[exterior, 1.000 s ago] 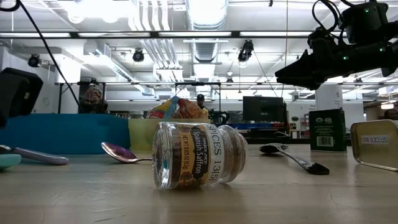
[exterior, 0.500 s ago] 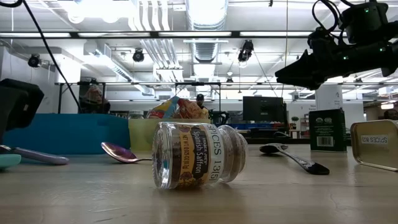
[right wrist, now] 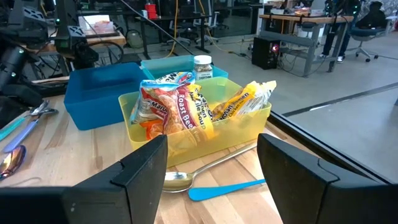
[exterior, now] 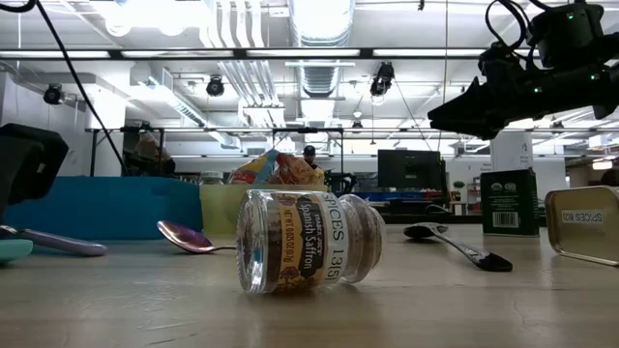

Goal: Pick & Place Food Item
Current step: Put the green spice bottle into the green bin

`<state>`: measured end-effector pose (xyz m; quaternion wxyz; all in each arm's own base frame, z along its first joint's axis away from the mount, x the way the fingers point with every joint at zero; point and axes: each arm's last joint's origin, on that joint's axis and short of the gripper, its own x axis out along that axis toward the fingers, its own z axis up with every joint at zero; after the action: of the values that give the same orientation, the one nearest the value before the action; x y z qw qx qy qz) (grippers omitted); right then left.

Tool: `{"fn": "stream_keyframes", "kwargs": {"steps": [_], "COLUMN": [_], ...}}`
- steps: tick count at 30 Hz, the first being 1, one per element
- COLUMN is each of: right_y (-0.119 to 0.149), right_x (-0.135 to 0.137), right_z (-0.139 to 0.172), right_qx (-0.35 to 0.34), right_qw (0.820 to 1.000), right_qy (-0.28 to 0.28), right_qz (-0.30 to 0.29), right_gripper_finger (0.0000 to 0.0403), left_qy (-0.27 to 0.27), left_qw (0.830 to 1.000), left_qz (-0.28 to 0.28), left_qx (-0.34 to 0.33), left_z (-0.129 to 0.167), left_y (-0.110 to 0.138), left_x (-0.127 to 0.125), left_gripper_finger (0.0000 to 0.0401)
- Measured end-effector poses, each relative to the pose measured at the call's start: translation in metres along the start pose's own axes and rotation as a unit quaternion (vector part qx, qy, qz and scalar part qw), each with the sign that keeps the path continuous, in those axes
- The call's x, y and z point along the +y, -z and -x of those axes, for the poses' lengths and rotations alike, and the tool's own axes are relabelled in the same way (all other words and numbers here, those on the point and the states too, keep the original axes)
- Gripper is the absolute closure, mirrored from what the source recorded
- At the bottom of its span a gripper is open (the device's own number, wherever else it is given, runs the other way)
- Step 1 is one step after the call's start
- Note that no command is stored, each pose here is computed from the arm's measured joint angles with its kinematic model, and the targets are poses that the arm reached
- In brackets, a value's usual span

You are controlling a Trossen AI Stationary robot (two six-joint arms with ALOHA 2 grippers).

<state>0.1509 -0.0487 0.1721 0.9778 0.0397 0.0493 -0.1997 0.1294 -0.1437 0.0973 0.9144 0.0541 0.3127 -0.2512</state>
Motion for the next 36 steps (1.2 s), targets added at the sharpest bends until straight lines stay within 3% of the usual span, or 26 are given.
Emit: {"fn": "stream_keyframes", "kwargs": {"steps": [29,36], "right_y": [0.0,0.0], "right_x": [0.0,0.0], "right_z": [0.0,0.0], "right_qx": [0.0,0.0], "right_qw": [1.0,1.0], "right_qy": [0.0,0.0], "right_qz": [0.0,0.0], "right_gripper_finger": [0.0156,0.0156], "left_qy": [-0.002,-0.003], "left_qw": [1.0,1.0], "left_qz": [-0.003,-0.004], "left_qx": [0.005,0.005], "left_z": [0.0002,0.0002], "left_y": [0.0012,0.0012], "left_x": [0.0003,0.0003], "left_gripper_finger": [0.0003,0.0058]}}
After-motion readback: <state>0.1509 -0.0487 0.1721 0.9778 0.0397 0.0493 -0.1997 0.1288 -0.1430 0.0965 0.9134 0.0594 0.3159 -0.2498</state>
